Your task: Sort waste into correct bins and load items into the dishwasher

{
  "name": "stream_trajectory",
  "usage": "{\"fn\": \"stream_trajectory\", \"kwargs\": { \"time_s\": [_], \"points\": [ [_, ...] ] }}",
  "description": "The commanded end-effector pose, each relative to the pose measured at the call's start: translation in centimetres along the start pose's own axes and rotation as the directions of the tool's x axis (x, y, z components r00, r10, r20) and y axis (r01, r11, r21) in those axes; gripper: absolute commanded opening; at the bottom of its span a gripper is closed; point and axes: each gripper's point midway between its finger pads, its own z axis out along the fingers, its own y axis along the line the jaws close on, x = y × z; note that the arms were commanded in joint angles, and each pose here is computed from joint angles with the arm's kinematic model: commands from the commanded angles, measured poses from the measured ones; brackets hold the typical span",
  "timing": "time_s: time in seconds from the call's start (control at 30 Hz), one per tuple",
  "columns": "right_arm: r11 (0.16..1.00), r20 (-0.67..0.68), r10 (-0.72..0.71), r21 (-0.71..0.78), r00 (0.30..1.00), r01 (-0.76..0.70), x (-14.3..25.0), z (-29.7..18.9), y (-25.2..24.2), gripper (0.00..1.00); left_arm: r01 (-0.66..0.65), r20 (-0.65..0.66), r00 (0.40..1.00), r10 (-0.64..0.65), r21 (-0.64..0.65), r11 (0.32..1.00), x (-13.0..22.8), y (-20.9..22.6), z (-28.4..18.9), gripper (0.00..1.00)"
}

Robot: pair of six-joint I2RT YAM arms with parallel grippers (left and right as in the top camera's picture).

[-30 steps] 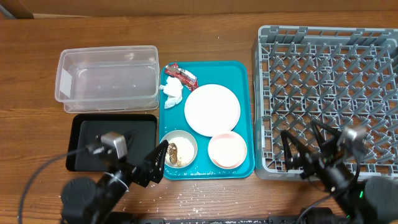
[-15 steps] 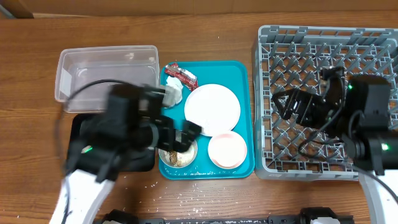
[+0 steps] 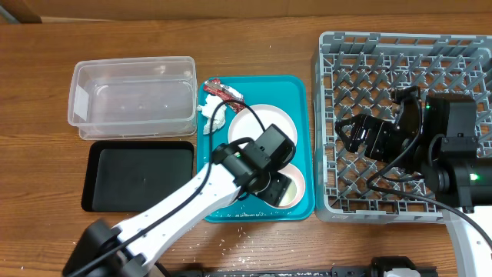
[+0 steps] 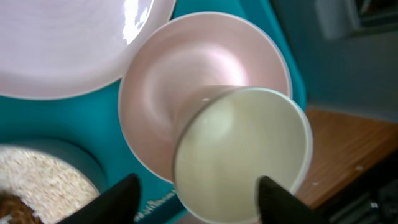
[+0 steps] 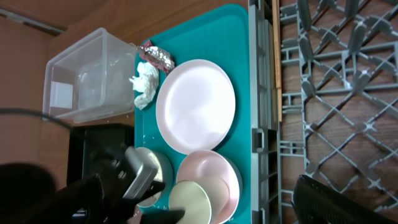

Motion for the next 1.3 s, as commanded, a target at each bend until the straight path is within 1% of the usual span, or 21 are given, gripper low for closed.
{"fn": "stream_trajectory", "kwargs": {
  "time_s": [0.0, 0.03, 0.1, 0.13, 0.17, 0.2, 0.33, 0.43, 0.53, 0.6, 0.67, 0.73, 0.77, 0.83, 0.87, 0.93, 0.97, 1.03, 1.13, 1.27],
  "points": [
    [1.0, 0.032, -0.022, -0.015, 0.999, 0.022, -0.6, -1.1, 0.8, 1.0, 0.038, 0.014, 0.999, -0.037, -0.072, 0.997, -1.2, 1.4, 1.5, 0.46],
    [1.0, 0.031, -0.021, -0.014, 0.999, 0.022, -0.5, -1.1, 0.8, 1.0, 0.039, 0.005, 0.999, -0.039, -0.072, 0.997, -1.2, 1.4, 1.9, 0.4],
    [1.0, 0.03, -0.021, -0.014, 0.999, 0.021, -0.5, -1.1, 0.8, 1.0, 0.04, -0.015, 0.999, -0.041, -0.059, 0.997, -1.0, 1.2, 2.6, 0.25],
    [1.0, 0.03, -0.021, -0.014, 0.999, 0.021, -0.5, -1.1, 0.8, 1.0, 0.041, -0.021, 0.999, -0.042, -0.047, 0.998, -0.9, 1.0, 2.7, 0.18],
    [1.0, 0.03, -0.021, -0.014, 0.999, 0.021, -0.5, -1.1, 0.8, 1.0, 0.041, -0.025, 0.999, -0.042, -0.033, 0.999, -0.9, 0.7, 2.8, 0.07],
    [1.0, 0.028, -0.02, -0.013, 0.999, 0.02, -0.5, -1.1, 0.8, 1.0, 0.041, -0.024, 0.999, -0.042, -0.025, 0.999, -0.9, 0.6, 2.7, 0.04],
    [1.0, 0.024, -0.017, -0.012, 1.0, 0.018, -0.4, -1.1, 0.7, 1.0, 0.053, 0.013, 0.999, -0.053, 0.006, 0.999, -2.1, 0.1, 0.8, 0.04],
    [1.0, 0.022, -0.017, -0.012, 1.0, 0.017, -0.3, -1.1, 0.7, 1.0, 0.088, 0.061, 0.994, -0.089, 0.012, 0.996, -3.2, 0.5, -2.1, 0.04],
    [1.0, 0.021, -0.016, -0.012, 1.0, 0.017, -0.3, -1.1, 0.7, 1.0, 0.15, 0.12, 0.981, -0.153, 0.033, 0.988, -4.2, 1.8, -5.9, 0.04],
    [1.0, 0.017, -0.016, -0.022, 1.0, 0.017, -0.2, -1.1, 0.9, 0.97, 0.183, 0.165, 0.966, -0.201, 0.117, 0.976, -4.7, 2.4, -8.8, 0.04],
    [0.997, 0.002, -0.021, -0.068, 1.0, 0.021, 0.0, -1.1, 1.7, 0.94, 0.177, 0.214, 0.95, -0.229, 0.238, 0.955, -5.3, 2.9, -11.6, 0.04],
    [0.975, -0.019, -0.105, -0.198, 0.994, 0.099, 0.6, -1.4, 3.9, 0.9, 0.142, 0.261, 0.931, -0.255, 0.384, 0.912, -5.9, 3.4, -14.6, 0.04],
    [0.947, -0.021, -0.159, -0.285, 0.987, 0.146, 1.0, -1.8, 5.3, 0.88, 0.106, 0.282, 0.923, -0.263, 0.471, 0.876, -6.1, 3.4, -16.3, 0.04],
    [0.852, 0.003, -0.259, -0.471, 0.966, 0.23, 1.7, -3.1, 8.5, 0.86, 0.007, 0.316, 0.91, -0.267, 0.633, 0.774, -6.2, 3.0, -19.4, 0.04],
    [0.802, 0.022, -0.292, -0.54, 0.956, 0.257, 2.0, -3.8, 9.7, 0.85, -0.044, 0.331, 0.903, -0.273, 0.703, 0.709, -6.1, 2.8, -21.1, 0.04],
    [0.678, 0.076, -0.357, -0.665, 0.931, 0.314, 2.4, -5.4, 12.4, 0.84, -0.12, 0.353, 0.891, -0.287, 0.791, 0.6, -5.8, 2.9, -23.5, 0.04],
    [0.62, 0.105, -0.389, -0.705, 0.915, 0.344, 2.6, -6.0, 13.6, 0.83, -0.151, 0.363, 0.886, -0.289, 0.815, 0.559, -5.7, 2.8, -24.4, 0.04],
    [0.568, 0.132, -0.424, -0.732, 0.896, 0.376, 2.9, -6.3, 15.1, 0.83, -0.178, 0.364, 0.884, -0.293, 0.842, 0.51, -5.5, 2.6, -25.3, 0.04],
    [0.542, 0.154, -0.457, -0.733, 0.876, 0.411, 3.4, -5.7, 17.1, 0.83, -0.22, 0.375, 0.885, -0.276, 0.859, 0.462, -5.2, 1.9, -26.1, 0.04],
    [0.521, 0.171, -0.476, -0.736, 0.863, 0.433, 3.8, -5.4, 18.8, 0.84, -0.244, 0.374, 0.887, -0.271, 0.878, 0.411, -4.9, 1.5, -27.0, 0.04]
  ]
}}
